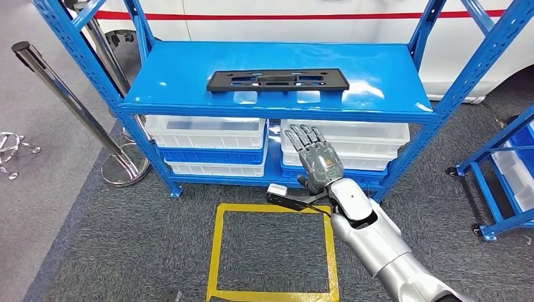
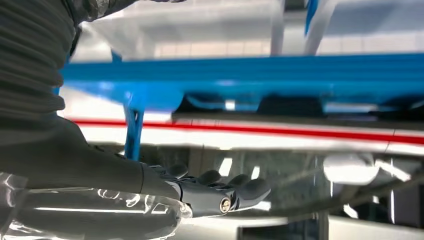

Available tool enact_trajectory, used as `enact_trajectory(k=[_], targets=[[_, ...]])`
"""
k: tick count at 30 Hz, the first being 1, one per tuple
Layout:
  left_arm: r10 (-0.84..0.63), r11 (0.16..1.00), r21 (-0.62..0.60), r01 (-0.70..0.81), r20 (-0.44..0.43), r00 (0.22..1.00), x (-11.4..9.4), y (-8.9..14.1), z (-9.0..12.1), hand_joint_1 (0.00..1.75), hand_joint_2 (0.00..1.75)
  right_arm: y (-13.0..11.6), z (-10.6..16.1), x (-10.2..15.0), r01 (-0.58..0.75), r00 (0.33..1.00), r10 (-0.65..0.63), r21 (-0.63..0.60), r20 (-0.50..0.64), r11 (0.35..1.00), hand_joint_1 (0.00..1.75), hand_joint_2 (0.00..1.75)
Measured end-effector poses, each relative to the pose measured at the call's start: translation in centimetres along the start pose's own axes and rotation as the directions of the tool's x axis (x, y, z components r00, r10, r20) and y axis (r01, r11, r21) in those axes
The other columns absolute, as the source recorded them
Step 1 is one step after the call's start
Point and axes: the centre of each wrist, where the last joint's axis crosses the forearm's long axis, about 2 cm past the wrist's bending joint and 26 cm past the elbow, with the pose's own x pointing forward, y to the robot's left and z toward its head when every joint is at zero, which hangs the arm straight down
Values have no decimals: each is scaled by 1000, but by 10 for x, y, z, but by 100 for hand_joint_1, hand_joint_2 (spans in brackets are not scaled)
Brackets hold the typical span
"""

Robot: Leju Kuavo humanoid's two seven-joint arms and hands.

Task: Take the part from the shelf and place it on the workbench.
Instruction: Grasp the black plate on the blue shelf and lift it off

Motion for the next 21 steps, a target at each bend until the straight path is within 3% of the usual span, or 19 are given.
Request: enact_trajectory(k=[9,21], targets=[[-48,999,-10,48,6,999,6,-2,-3,0,0,21,11,-20,-107,994,107,56,-11,993,0,175],[-37,999,-16,37,17,999,7,-3,-3,0,0,32,20,-38,-64,992,74,102,-100,993,0,175]])
